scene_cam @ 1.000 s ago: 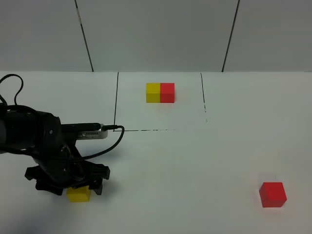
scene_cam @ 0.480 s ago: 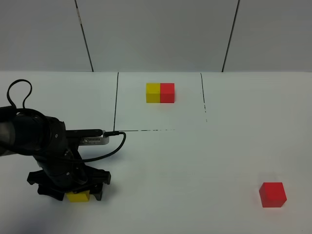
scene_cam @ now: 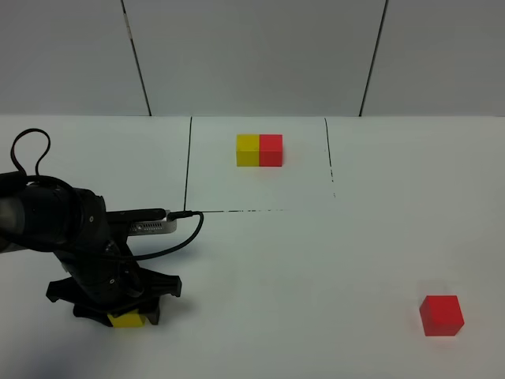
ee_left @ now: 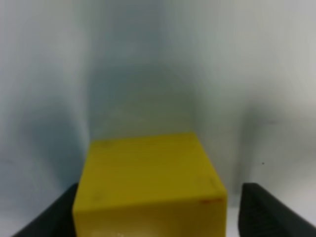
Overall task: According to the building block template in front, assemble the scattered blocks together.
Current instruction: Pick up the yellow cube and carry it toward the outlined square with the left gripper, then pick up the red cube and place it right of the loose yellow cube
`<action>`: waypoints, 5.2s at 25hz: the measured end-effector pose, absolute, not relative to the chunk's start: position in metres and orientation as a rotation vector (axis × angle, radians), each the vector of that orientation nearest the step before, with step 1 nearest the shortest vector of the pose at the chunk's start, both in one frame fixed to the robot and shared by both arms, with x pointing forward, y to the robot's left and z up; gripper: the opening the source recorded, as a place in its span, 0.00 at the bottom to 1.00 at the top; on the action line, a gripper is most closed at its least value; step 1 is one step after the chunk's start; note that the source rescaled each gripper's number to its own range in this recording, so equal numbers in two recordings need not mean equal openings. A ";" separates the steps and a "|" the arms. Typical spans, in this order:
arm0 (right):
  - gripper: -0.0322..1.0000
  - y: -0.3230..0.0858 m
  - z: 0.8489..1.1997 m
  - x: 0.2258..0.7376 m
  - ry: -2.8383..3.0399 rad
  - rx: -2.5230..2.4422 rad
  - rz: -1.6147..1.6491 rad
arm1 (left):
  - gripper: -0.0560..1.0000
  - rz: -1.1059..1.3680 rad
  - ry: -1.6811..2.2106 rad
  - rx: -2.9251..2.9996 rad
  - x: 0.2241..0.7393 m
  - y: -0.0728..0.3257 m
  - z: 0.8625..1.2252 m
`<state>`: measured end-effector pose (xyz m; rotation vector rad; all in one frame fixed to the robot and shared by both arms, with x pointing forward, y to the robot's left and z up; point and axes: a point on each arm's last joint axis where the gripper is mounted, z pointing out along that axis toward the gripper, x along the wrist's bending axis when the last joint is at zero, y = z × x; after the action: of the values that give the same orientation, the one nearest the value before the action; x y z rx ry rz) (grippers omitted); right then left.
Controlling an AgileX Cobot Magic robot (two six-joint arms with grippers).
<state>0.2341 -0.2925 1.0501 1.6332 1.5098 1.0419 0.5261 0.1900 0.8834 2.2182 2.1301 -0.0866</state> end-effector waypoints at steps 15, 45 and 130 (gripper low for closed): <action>0.81 -0.292 1.050 0.234 1.510 1.633 1.042 | 0.06 -0.208 2.194 2.267 0.515 0.191 0.887; 0.81 -0.292 1.050 0.234 1.510 1.633 1.042 | 0.06 0.086 0.546 3.234 0.580 0.107 0.983; 0.81 -0.292 1.050 0.234 1.510 1.633 1.042 | 0.92 -0.010 0.148 3.103 0.591 -0.021 0.936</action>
<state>0.2341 -0.2925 1.0501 1.6332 1.5098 1.0419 0.5913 -0.0213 0.9364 3.1028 0.1484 -0.0098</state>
